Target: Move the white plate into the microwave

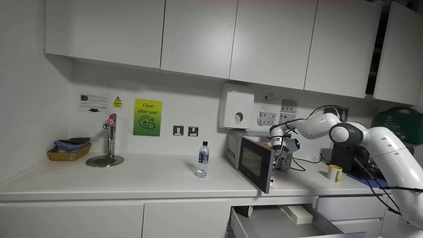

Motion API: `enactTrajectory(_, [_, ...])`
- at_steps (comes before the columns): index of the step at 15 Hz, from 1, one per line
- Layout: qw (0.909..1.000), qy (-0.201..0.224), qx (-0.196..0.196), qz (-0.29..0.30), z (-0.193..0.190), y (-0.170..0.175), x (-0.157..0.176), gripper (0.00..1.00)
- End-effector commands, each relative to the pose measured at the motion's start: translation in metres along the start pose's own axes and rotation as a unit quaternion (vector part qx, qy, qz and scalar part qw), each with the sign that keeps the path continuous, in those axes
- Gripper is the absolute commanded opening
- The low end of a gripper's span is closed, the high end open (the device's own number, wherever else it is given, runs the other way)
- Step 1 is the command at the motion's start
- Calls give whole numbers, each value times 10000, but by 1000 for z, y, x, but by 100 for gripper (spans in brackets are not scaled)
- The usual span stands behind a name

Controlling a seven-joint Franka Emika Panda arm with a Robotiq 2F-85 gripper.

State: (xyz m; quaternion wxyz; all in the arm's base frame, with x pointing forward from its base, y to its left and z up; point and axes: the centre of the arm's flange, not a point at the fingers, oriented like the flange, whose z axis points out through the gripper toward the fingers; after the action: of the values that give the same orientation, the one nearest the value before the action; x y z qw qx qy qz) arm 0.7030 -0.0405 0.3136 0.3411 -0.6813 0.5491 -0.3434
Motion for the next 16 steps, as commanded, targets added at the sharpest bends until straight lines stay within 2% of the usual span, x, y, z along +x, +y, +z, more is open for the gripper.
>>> enactTrajectory(1, [10000,-31,-36,-11,-8,-14,-13,97])
enactTrajectory(2, [10000,-63,-30,-37,-10,-16,-17,100])
enactTrajectory(9, [9995,-141,4,-281,-29,-26,-45,100])
enactTrajectory(16, [9982,250,-264,-484,-48,-24,-57,100])
